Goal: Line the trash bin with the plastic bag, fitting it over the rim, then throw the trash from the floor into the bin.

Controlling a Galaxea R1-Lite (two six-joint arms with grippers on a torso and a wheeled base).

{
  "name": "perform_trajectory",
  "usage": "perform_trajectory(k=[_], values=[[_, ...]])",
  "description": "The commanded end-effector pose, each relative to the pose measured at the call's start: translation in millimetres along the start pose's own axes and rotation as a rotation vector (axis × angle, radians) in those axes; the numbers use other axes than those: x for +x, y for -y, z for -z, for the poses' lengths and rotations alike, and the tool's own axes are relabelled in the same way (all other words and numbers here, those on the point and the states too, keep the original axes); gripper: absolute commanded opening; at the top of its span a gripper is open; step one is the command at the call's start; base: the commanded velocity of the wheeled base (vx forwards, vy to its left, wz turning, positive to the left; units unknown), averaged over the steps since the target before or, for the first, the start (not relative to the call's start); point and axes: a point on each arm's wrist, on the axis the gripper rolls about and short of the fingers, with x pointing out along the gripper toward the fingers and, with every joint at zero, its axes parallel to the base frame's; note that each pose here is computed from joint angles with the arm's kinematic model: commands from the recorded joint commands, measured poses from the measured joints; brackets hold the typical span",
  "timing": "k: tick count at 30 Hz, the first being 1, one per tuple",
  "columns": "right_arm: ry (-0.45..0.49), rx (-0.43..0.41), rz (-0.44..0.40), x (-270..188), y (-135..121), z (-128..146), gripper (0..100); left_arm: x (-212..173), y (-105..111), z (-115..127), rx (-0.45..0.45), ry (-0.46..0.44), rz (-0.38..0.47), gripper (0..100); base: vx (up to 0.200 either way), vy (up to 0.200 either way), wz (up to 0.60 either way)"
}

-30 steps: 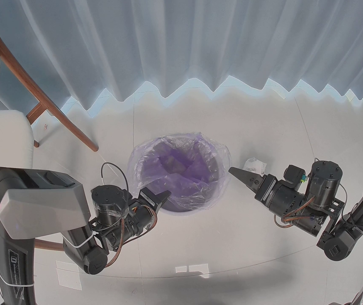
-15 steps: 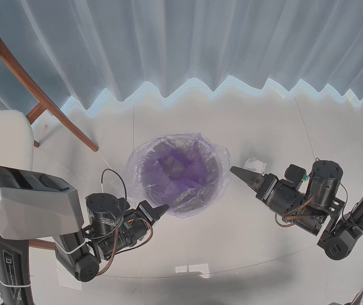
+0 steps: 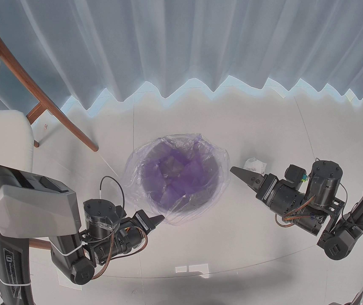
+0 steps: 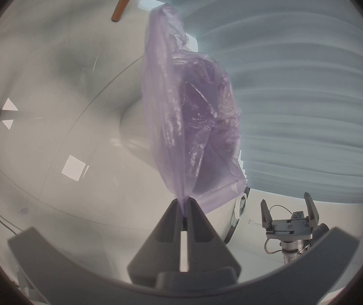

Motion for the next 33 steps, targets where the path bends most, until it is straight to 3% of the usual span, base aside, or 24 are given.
perform_trajectory(k=[1, 14, 20, 33], values=[[-0.001, 0.000, 0.002, 0.3, 0.6, 0.1, 100, 3.8, -12.1, 4.6, -0.008, -0.009, -0.038, 0, 0.000, 0.000, 0.00], [-0.007, 0.004, 0.021, 3.3, 6.9, 2.2, 100, 10.8, -28.3, 9.7, -0.014, -0.023, -0.078, 0, 0.000, 0.000, 0.00], [0.013, 0.001, 0.010, 3.4, 7.6, -0.3, 100, 20.0, -37.3, 8.7, 0.057, 0.022, -0.113, 0, 0.000, 0.000, 0.00], [0.012, 0.002, 0.015, 4.2, 9.5, 0.0, 100, 23.7, -39.8, 8.7, 0.068, 0.036, -0.123, 0, 0.000, 0.000, 0.00]])
